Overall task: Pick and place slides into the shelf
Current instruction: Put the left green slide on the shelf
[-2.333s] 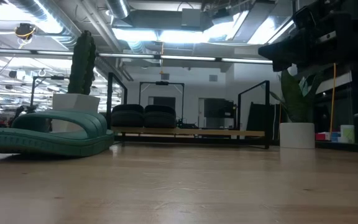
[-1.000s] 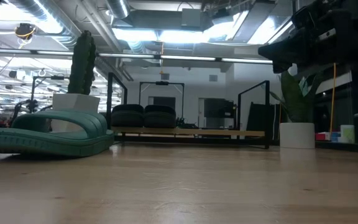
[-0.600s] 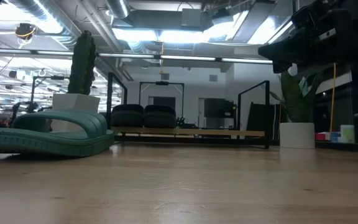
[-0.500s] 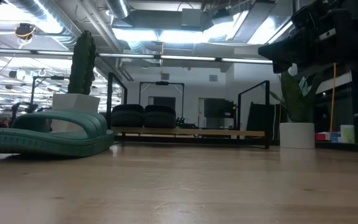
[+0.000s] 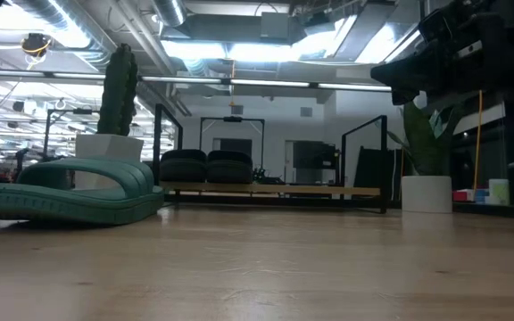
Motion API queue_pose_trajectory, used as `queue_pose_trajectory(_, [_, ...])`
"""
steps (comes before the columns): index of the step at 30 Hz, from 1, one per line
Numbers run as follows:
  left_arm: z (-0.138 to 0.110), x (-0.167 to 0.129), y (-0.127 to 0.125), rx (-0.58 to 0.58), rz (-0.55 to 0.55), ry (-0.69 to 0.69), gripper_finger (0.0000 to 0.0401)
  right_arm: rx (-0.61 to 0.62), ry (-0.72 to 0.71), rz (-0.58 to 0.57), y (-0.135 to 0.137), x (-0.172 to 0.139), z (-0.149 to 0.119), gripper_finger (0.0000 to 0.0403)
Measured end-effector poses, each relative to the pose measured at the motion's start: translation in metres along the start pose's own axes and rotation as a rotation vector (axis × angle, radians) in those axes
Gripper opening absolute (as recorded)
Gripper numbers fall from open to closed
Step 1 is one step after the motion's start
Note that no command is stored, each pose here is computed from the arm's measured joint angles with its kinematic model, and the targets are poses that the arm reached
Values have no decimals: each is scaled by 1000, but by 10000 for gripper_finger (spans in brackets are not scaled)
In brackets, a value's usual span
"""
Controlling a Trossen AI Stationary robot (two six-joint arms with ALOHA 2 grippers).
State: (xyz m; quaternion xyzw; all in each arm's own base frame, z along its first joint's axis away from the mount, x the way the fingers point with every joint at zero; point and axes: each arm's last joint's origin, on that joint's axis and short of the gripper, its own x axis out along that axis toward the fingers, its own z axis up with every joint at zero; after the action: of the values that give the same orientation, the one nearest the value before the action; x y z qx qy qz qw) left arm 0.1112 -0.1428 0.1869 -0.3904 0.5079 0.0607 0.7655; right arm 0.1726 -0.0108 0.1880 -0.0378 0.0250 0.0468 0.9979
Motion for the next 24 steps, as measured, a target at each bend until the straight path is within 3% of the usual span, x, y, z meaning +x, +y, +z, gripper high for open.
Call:
queue_pose_trajectory(7, [0, 0, 0, 1, 2, -15, 14, 0, 0, 0, 0, 0, 0, 12])
queue_pose_trajectory(24, [0, 0, 0, 1, 2, -6, 165, 0, 0, 0, 0, 0, 0, 12])
